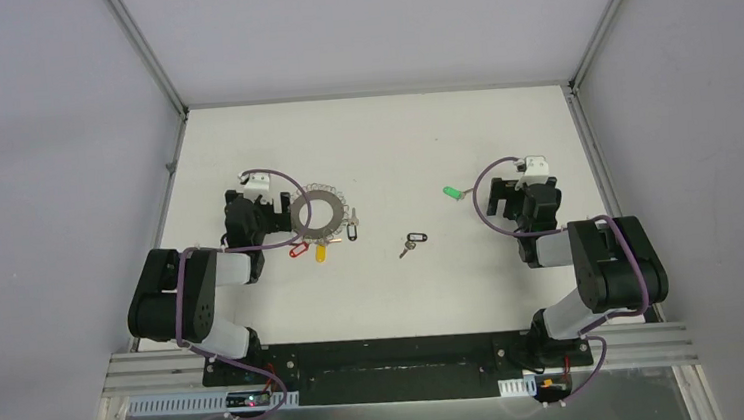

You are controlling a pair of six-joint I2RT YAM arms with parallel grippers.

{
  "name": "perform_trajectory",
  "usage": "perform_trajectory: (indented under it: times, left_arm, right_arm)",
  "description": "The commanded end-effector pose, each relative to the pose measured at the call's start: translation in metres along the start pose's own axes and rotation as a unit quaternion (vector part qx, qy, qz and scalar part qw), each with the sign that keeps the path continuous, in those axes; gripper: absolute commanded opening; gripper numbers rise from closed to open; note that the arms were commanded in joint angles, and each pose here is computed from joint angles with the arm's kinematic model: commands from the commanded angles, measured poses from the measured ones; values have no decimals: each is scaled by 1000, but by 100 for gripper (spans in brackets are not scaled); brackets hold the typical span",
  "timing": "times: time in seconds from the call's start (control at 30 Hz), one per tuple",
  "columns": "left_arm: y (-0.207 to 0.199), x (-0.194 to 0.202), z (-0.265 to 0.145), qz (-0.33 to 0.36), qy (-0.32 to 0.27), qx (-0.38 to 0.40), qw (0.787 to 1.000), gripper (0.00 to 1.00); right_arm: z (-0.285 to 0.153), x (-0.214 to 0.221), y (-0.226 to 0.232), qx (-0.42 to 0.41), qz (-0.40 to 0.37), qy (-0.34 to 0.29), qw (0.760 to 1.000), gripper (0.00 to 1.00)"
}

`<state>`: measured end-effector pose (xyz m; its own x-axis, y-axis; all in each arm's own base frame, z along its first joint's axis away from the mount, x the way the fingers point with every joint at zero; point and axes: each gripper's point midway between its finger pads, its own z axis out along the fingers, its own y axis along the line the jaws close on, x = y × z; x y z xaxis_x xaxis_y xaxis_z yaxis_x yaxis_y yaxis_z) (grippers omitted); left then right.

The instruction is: Put the keys on the keyring

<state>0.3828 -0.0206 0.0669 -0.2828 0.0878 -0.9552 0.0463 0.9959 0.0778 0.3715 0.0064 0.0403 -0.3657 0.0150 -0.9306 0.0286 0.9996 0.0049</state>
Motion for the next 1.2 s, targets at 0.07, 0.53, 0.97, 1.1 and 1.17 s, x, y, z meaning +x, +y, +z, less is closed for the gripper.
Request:
perform_trajectory:
  times: [0.07,0.53,0.97,1.1,1.17]
  left_arm:
    - [2,-16,4,-9,-25,2,1000,99]
    - [22,-70,-32,-117,118,-79,983,99]
    - [-91,-58,-49,-333,329,133,874,71]
    - [-109,-53,-37,-337,358,157,857,65]
    - [-119,-52,-31,-316,360,162,863,65]
  right_arm:
    - [6,-26,-1,2,10,-40,999,100]
    - [7,-26,0,2,10,-41,999,100]
    - [-39,-62,6,52,183,116,975,100]
    - [-69,-48,21,23,217,158,963,100]
    - [-86,-39,23,28,244,170,954,100]
